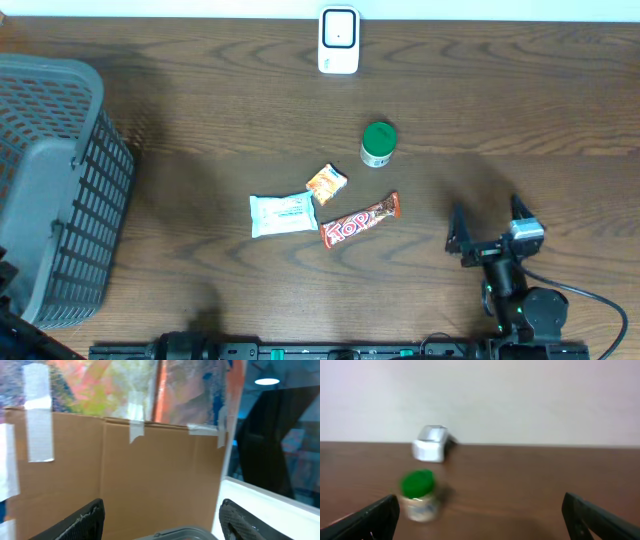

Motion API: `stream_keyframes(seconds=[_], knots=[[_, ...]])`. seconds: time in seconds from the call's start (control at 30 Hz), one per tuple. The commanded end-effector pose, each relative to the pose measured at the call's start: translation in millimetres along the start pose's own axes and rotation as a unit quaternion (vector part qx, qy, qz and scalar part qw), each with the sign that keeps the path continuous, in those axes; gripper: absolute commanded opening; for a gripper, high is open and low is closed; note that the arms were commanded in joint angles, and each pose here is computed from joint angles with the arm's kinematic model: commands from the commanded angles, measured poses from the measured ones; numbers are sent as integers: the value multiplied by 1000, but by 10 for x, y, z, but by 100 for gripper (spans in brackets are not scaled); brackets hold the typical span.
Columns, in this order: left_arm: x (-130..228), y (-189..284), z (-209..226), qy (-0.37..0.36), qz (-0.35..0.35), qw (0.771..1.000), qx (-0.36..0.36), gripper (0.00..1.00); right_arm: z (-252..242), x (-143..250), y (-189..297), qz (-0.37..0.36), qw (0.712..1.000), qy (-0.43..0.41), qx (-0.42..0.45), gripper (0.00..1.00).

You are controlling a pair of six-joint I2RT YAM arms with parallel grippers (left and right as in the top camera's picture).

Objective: Scan the item barcode
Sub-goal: 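Move the right gripper left over the Top bar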

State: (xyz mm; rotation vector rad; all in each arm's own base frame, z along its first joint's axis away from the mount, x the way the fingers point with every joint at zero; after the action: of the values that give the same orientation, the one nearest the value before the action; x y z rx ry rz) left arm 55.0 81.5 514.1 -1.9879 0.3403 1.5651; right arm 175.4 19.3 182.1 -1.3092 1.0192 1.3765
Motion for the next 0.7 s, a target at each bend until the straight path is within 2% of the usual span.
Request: stream_keyframes(seconds=[0.0,0.07,0.13,0.2,0.33,0.4,0.43,0.5,0.67], knots=[[-9,32,58,27,-8,1000,-11,74,309,-16,47,10,987,-59,-152,99],[16,50,57,34,-5,999,-4,74,480,-32,118,28,965,-105,-239,99],[47,71,29,39,0,999,17,74,580,41,181,69,943,-148,-291,99],[72,89,-1,51,5,998,37,74,574,214,195,134,926,-221,-276,99],[141,102,-67,113,26,991,65,74,601,211,202,175,897,-301,-274,99],[173,110,-110,152,39,984,84,75,604,149,190,183,891,-317,-270,99],[190,117,-141,173,48,979,97,80,605,108,180,187,888,-324,-268,99],[223,136,-208,205,66,968,126,82,615,31,159,207,881,-333,-264,99],[225,185,-301,213,79,958,178,83,612,22,83,306,872,-284,-256,99]])
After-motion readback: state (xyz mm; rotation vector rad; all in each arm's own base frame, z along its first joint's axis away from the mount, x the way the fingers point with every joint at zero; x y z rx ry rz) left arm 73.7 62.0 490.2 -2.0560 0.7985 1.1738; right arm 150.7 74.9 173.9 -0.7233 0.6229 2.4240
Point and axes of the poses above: each gripper's point midway between its finger pads, its own y axis back along the fingers, its own z axis along the line the jaws close on, x = y × z, the point moved 7 cm from there along y, back along the fingers
